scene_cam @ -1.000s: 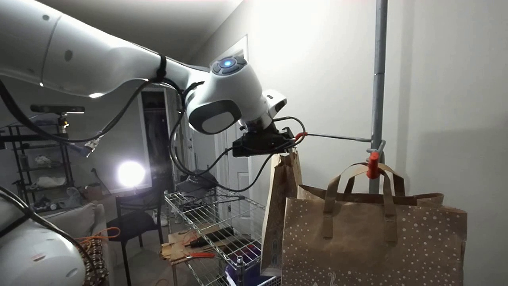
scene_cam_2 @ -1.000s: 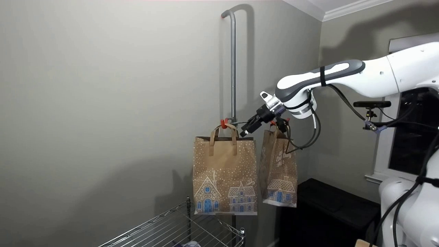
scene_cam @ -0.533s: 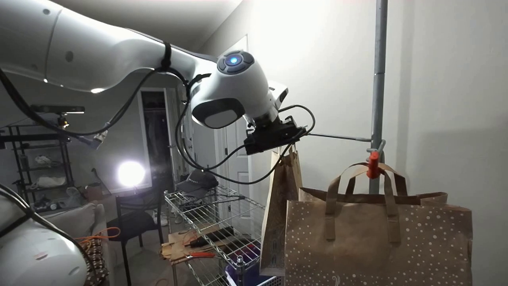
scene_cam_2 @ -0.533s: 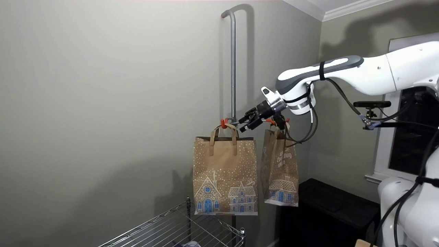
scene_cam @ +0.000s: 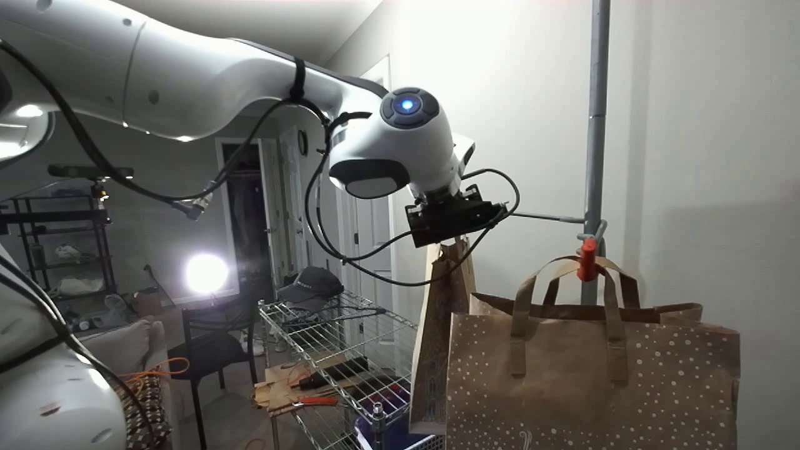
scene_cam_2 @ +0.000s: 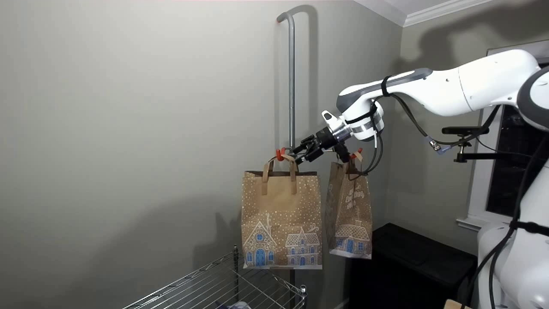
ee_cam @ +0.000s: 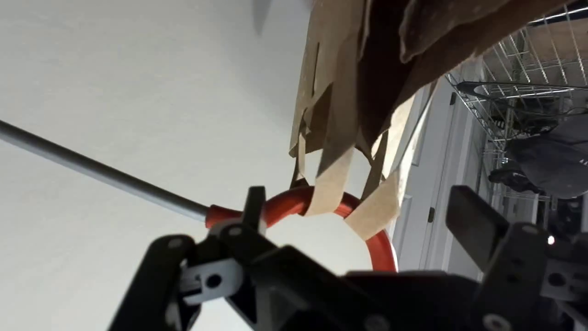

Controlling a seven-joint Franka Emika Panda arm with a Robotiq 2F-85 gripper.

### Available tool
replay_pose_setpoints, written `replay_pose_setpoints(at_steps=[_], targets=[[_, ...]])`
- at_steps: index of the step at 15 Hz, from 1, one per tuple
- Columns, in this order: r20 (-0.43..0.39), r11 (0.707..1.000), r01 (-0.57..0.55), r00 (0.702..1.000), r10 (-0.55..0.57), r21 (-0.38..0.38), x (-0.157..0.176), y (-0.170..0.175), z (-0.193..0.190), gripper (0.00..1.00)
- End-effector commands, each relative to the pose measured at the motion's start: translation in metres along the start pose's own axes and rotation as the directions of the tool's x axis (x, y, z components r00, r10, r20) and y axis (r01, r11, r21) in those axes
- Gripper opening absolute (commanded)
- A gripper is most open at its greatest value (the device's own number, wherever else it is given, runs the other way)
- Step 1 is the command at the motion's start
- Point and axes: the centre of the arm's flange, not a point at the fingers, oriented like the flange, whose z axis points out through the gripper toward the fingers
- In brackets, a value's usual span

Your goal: Move both paper bags from the hooks and place them on the top shelf of the rack

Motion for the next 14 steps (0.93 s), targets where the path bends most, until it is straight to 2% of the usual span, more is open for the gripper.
replay_pose_setpoints(at_steps=[1,7,8,9,14], targets=[[0.004,0.999,0.029,1.0,-0.03,0.024,-0.001,0.016,0.018,1.0],[0.048,0.998,0.007,0.999,-0.01,0.068,0.0,0.013,0.041,1.0],[0.053,0.998,0.003,0.999,-0.007,0.062,-0.001,0.014,0.042,0.92],[0.048,0.999,0.004,0.999,-0.006,0.048,-0.002,0.014,0.043,0.74],[0.056,0.999,-0.032,0.998,0.032,0.004,0.003,0.021,0.031,0.41]])
